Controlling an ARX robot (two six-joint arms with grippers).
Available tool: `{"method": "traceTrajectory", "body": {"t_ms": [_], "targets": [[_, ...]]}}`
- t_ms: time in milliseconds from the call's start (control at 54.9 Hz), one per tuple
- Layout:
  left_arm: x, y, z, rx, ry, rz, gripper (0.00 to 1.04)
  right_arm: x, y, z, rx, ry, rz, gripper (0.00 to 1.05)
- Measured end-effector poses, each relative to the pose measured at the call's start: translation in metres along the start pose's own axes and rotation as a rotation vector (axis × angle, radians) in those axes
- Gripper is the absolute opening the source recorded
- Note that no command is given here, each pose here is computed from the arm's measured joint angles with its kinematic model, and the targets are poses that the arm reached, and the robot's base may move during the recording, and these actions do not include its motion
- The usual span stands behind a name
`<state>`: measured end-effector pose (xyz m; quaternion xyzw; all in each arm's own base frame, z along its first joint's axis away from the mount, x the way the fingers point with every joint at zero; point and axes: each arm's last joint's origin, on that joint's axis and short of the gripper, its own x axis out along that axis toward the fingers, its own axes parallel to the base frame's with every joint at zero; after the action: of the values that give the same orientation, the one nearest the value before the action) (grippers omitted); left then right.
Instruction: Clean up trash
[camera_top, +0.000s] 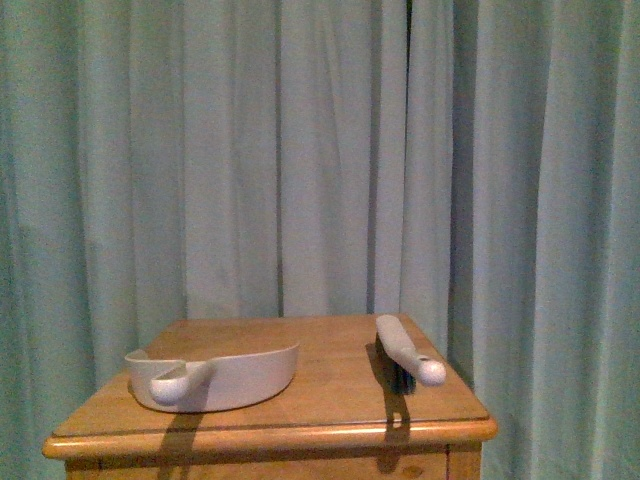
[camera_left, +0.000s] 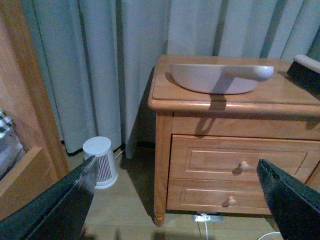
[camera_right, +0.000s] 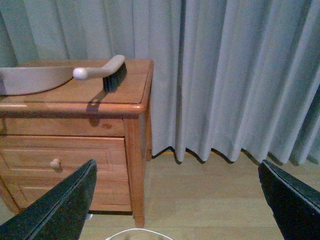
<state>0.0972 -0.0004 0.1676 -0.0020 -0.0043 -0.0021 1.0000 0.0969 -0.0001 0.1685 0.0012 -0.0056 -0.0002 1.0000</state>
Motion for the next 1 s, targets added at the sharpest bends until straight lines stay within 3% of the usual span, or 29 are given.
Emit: {"method": "traceTrajectory", "body": {"t_ms": [382,492,601,710,1002], "targets": [[0.0,0.0,0.0,-0.001,0.002,0.0,0.97,0.0,0.0,0.0,0.0,0.0,0.0,0.97],[0.004,0.001,-0.006,-0.121,0.276,0.118,0.97,0.0,0.0,0.0,0.0,0.0,0.001,0.97],[0.017,-0.001,-0.009,-0.127,0.374,0.113,0.97,0.0,0.0,0.0,0.0,0.0,0.0,0.97],[0.039,-0.003,0.008,-0.077,0.401,0.091,0.97,0.0,0.0,0.0,0.0,0.0,0.0,0.97],[0.143,-0.03,0.099,0.049,0.487,0.028,0.97,0.0,0.0,0.0,0.0,0.0,0.0,0.97]]}}
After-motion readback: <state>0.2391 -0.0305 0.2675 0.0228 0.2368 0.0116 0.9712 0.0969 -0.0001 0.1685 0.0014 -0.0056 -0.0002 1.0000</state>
